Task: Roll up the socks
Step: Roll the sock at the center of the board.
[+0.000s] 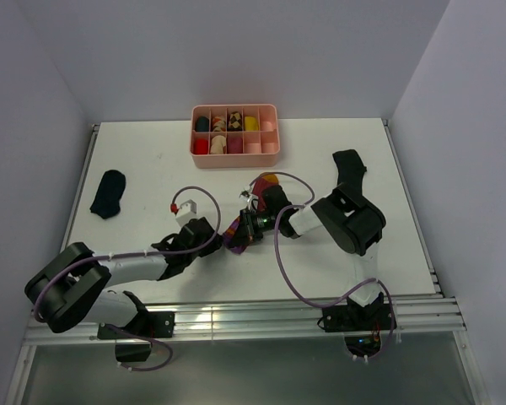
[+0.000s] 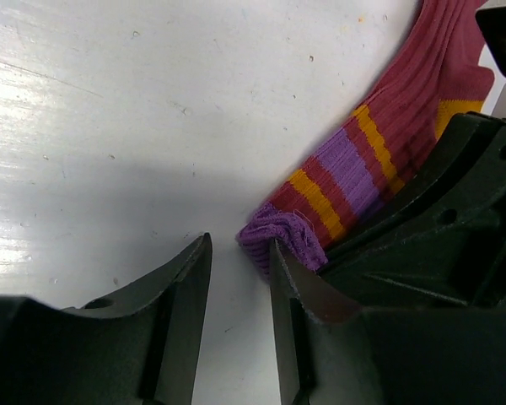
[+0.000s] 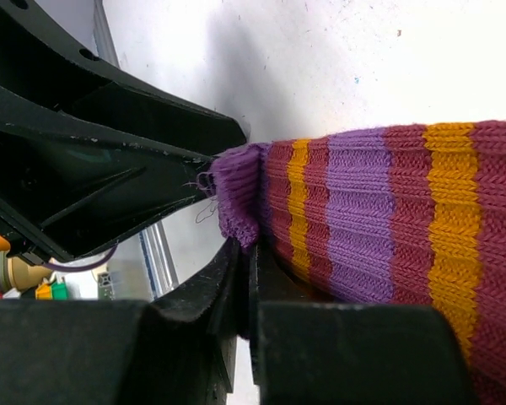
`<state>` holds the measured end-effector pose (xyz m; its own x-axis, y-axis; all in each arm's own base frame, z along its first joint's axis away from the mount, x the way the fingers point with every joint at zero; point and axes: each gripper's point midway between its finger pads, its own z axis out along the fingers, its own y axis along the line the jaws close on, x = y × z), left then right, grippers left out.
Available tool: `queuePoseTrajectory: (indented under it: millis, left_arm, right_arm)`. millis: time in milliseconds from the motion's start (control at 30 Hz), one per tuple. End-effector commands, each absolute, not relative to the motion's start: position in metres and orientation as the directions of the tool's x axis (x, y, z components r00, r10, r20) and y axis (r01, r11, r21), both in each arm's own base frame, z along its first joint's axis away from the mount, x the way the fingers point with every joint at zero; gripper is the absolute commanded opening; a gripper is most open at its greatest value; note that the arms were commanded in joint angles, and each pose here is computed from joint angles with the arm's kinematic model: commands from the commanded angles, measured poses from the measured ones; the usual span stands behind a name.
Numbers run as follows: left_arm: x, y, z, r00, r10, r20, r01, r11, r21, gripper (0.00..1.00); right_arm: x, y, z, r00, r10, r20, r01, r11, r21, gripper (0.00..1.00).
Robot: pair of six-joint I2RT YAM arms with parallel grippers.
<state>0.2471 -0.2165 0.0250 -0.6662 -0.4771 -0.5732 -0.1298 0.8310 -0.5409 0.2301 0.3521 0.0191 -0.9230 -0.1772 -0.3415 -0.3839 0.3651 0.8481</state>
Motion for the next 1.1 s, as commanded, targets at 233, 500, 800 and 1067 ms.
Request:
queuePoseTrajectory:
  millis: [233,500,800,1067]
  left_arm:
    - [0.24,-0.201,-0.011,-0.693,-0.448,-0.564,-0.226,0.879,-0.419,0.39]
    - [0.238,-0.196,-0.025,-0.707,-0.431,-0.561,-0.266,0.897,-0.354,0.36]
    - [0.237,-0.201,-0.03,-0.721,-0.419,-0.552,-0.265,0.902,-0.34,0.35]
    - [0.239,-0.206,-0.03,-0.725,-0.414,-0.55,-0.259,0.904,-0.34,0.35]
  right_arm:
    - [0.234,0.34,0.012,-0.915,-0.174,-0.364,-0.402,0.453,0.796,0.26]
    - [0.239,0.34,0.031,-0.886,-0.171,-0.431,-0.461,0.44,0.771,0.54]
    - [0.242,0.322,0.032,-0.816,-0.182,-0.549,-0.548,0.546,0.633,0.61]
    - [0.236,0.315,0.006,-0.806,-0.205,-0.556,-0.549,0.61,0.571,0.46]
